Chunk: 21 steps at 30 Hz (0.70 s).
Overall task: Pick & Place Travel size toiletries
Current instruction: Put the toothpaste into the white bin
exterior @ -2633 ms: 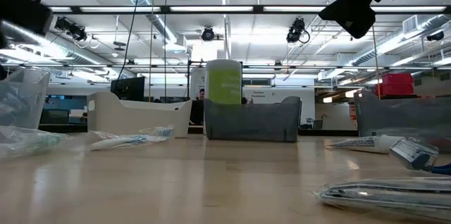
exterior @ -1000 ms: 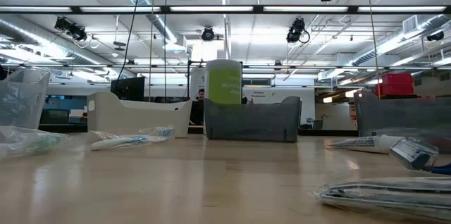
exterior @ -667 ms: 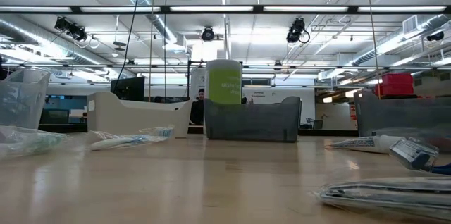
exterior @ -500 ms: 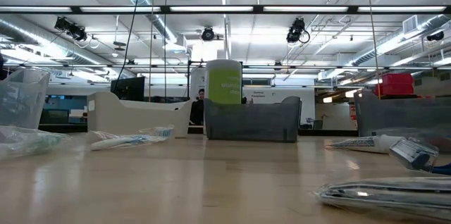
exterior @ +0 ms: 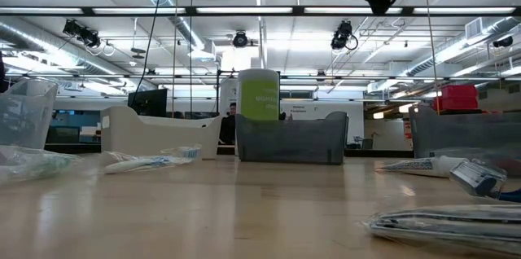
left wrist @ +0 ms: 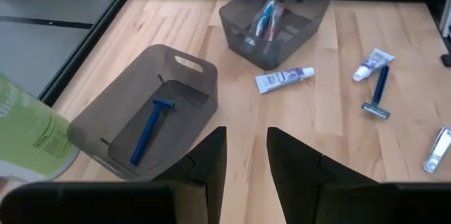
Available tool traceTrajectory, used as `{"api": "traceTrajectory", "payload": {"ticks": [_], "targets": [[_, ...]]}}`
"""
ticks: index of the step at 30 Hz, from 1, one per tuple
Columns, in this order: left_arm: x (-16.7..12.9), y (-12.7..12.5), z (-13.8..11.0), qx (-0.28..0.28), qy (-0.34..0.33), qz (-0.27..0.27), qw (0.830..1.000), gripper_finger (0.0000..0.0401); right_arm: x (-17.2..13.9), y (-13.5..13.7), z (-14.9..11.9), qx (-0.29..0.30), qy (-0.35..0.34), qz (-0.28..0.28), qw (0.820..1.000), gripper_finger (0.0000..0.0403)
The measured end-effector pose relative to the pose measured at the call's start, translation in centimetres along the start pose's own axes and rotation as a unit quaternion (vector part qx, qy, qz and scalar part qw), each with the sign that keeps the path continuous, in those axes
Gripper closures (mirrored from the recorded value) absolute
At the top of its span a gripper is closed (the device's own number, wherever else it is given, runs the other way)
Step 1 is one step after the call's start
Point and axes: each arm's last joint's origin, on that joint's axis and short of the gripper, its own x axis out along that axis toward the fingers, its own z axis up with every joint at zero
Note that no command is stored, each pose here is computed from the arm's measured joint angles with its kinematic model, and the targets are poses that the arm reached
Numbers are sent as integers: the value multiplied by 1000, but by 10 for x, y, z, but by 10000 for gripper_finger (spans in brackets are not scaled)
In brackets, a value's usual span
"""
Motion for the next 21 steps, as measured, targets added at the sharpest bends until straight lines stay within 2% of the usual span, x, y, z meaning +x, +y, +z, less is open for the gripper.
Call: {"api": "traceTrajectory", "payload": {"ticks": [6,12,16,21], "targets": [[0,0,0,0,0,0,1000,289,-2,10,-6,72,28,28,997,74],[0,0,0,0,0,0,1000,289,-10,23,-23,108,108,5,988,95],[-1,0,0,0,-1,-1,1000,289,-13,34,-12,148,136,-5,979,111],[-1,0,0,-11,1,-1,1000,289,-1,49,-4,164,145,25,975,123]]}}
